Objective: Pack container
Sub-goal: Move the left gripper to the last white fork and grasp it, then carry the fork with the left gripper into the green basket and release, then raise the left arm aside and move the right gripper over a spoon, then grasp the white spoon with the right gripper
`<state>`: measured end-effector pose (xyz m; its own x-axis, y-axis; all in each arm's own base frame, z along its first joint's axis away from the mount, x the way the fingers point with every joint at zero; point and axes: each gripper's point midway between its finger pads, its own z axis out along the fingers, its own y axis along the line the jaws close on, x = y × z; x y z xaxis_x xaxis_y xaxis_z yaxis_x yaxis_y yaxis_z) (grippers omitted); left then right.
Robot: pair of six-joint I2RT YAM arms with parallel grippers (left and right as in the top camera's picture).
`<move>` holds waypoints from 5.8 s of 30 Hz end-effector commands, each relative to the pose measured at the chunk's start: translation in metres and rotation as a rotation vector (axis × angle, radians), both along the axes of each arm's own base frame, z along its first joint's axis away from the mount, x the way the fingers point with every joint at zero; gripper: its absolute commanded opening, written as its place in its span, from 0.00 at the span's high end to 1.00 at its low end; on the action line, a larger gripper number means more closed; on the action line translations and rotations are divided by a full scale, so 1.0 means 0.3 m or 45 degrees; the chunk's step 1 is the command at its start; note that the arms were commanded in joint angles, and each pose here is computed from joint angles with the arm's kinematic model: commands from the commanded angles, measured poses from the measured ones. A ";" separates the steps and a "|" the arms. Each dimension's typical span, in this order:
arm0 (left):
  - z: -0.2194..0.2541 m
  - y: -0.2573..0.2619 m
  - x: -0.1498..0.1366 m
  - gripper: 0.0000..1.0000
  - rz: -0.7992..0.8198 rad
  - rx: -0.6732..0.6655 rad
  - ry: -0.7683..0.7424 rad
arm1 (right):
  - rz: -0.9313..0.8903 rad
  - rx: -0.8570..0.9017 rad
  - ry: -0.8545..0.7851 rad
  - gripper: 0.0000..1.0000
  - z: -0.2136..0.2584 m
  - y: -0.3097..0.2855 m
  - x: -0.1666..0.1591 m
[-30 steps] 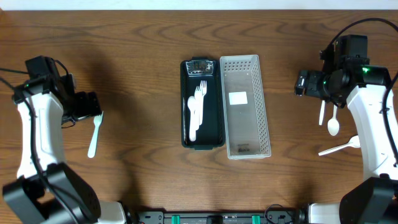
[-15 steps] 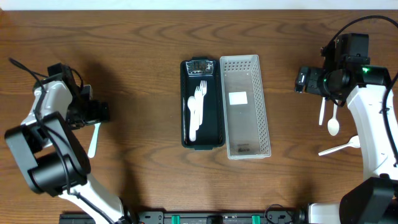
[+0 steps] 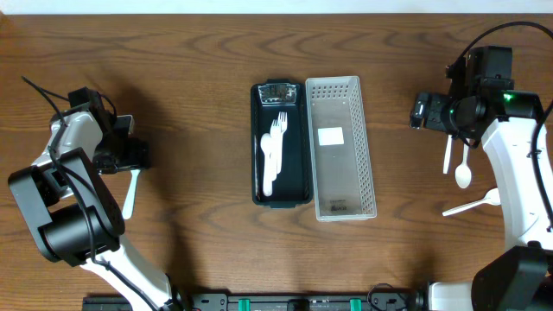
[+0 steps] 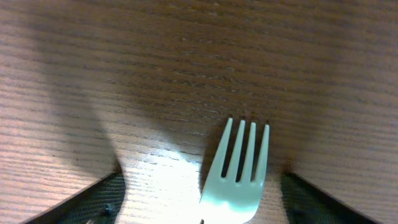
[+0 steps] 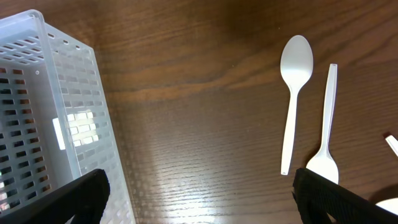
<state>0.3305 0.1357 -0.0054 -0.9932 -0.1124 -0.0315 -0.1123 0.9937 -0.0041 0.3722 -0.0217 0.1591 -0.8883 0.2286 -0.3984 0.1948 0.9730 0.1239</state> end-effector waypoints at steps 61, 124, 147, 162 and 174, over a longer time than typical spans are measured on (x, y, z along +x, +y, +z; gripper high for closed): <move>0.355 -1.152 0.221 0.79 -0.273 -0.206 -0.120 | 0.009 -0.022 0.015 0.03 -0.004 -0.008 -0.005; 0.706 -0.230 0.311 0.02 0.187 0.131 -0.475 | -0.177 -0.090 0.490 0.01 -0.387 -0.297 0.127; 0.706 -0.230 0.311 0.02 0.187 0.131 -0.475 | -0.107 -0.009 0.637 0.01 -0.610 -0.263 0.103; 0.706 -0.230 0.311 0.02 0.187 0.131 -0.475 | -0.076 0.048 0.693 0.44 -0.660 -0.234 0.079; 0.706 -0.230 0.311 0.02 0.187 0.132 -0.475 | -0.051 0.033 0.658 0.89 -0.622 -0.208 0.100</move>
